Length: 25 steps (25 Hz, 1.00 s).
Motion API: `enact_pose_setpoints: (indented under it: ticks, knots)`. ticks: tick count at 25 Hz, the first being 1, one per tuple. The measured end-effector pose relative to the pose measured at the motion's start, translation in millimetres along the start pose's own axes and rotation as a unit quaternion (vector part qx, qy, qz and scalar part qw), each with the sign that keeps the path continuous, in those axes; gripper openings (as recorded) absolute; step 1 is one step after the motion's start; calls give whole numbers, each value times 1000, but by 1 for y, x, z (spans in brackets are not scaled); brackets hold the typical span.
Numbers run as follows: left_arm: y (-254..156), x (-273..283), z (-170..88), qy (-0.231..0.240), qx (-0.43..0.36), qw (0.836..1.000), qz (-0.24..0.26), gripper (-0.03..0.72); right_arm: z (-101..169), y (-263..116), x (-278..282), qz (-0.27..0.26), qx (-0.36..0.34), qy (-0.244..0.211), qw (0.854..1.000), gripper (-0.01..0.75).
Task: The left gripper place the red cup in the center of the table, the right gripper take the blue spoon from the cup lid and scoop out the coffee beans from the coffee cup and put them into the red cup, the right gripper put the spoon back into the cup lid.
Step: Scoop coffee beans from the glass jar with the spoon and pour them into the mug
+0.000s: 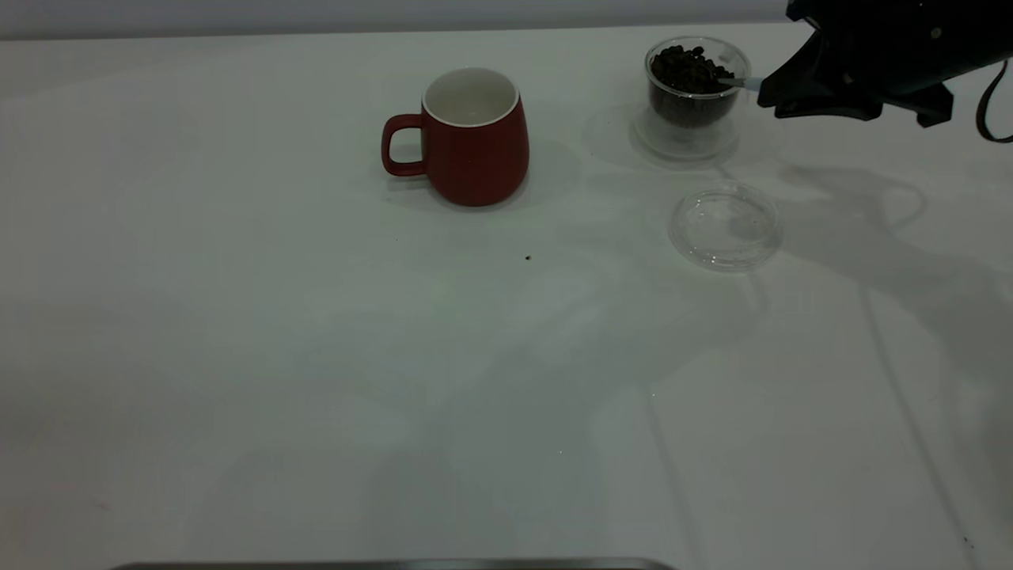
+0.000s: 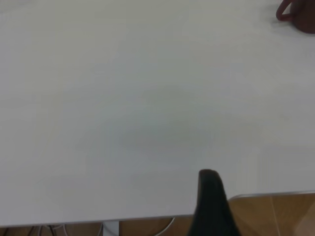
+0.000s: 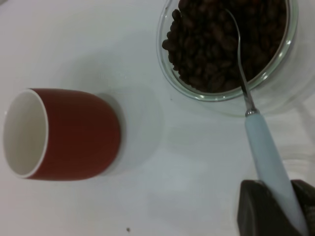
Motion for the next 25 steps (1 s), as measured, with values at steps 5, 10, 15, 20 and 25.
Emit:
enact_pose_setpoints:
  ticks: [5, 10, 15, 20, 25]
  knots:
    - [0, 0, 0, 0, 0, 1000, 0, 587, 1, 3, -1, 7, -30, 26, 999, 114]
    - [0, 0, 0, 0, 0, 1000, 0, 587, -2, 14, 9, 5, -64, 56, 996, 114]
    - [0, 0, 0, 0, 3, 1000, 0, 587, -1, 19, 16, 9, -89, 84, 992, 114]
    - [0, 0, 0, 0, 3, 1000, 0, 587, -9, 16, 13, 22, -111, 95, 989, 114]
    - [0, 0, 0, 0, 3, 1000, 0, 587, -12, 16, 12, 20, -102, 91, 990, 114]
Point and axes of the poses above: a point on each arm's last joint axis where the gripper is mounted, x pointing back along that axis away from the gripper, z along the wrist's bending axis when the last joint is at zero, y = z × x, the point moved 9 cm from there along -x, pointing out along that axis toward the gripper, and after that the axes turned 13 degrees about -x, right-handed, at the moved point
